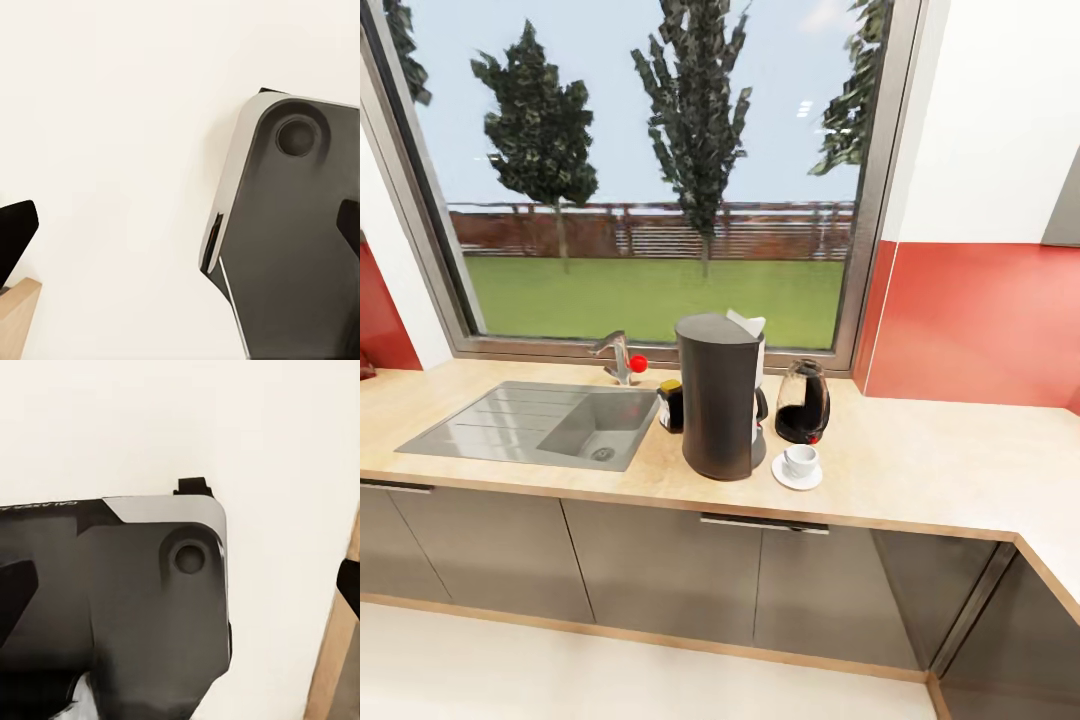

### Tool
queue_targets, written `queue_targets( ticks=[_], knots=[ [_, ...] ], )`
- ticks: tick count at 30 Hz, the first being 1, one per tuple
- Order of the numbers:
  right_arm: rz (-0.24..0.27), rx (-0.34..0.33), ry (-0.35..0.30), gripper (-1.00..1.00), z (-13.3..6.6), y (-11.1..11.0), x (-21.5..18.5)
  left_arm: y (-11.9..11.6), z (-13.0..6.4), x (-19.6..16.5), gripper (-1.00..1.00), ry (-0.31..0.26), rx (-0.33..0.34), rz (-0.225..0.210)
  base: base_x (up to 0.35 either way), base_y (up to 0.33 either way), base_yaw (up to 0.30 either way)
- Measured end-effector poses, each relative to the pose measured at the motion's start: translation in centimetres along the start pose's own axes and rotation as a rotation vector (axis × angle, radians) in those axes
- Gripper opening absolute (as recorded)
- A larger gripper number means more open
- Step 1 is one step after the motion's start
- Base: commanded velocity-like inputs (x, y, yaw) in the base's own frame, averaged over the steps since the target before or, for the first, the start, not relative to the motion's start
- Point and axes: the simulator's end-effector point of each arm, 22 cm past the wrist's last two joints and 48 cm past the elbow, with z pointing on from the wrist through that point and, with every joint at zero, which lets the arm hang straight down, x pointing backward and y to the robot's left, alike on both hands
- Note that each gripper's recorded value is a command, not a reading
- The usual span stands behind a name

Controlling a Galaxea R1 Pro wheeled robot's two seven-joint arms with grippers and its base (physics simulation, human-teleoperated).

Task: Set up a coffee station on the kitchen countertop: keep the coffee maker on the countertop, move the bottle of coffee from the kitchen shelf to the counter next to the coffee maker, place a paper coffee filter on top of the coffee maker, put the saucer next to the coffee maker with the coffee cup on the saucer, and place the electric kettle next to the coffee maker.

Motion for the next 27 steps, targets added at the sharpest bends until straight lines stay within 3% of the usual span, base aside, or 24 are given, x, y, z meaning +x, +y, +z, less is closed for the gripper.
queue_targets(
  ticks=[3, 6, 10, 12, 15, 27],
  knots=[
    [-0.002, -0.004, 0.104, 1.0, 0.2, 0.2, 4.3, 0.3, -0.1, 0.6, 1.0, 0.016, -0.004, 0.004, 0.0, 0.0, 0.0],
    [-0.004, -0.007, 0.14, 1.0, 0.3, 0.3, 6.3, 0.4, -0.1, 1.0, 1.0, 0.027, -0.003, 0.017, 0.0, 0.0, 0.0],
    [-0.008, -0.019, 0.193, 1.0, 0.4, 1.5, 10.2, 0.0, -0.5, 3.9, 1.0, 0.152, 0.018, 0.097, 0.0, 0.0, 0.0],
    [-0.009, -0.02, 0.205, 1.0, 0.3, 1.7, 11.1, 0.0, -0.7, 5.0, 1.0, 0.202, 0.024, 0.133, 0.0, 0.0, 0.0],
    [-0.01, -0.021, 0.21, 1.0, 0.3, 1.8, 11.5, 0.0, -0.8, 5.7, 1.0, 0.232, 0.025, 0.155, 0.0, 0.0, 0.0],
    [-0.009, -0.021, 0.21, 1.0, 0.3, 1.8, 11.6, 0.1, -0.9, 5.9, 1.0, 0.243, 0.025, 0.162, 0.0, 0.0, 0.0]
  ],
)
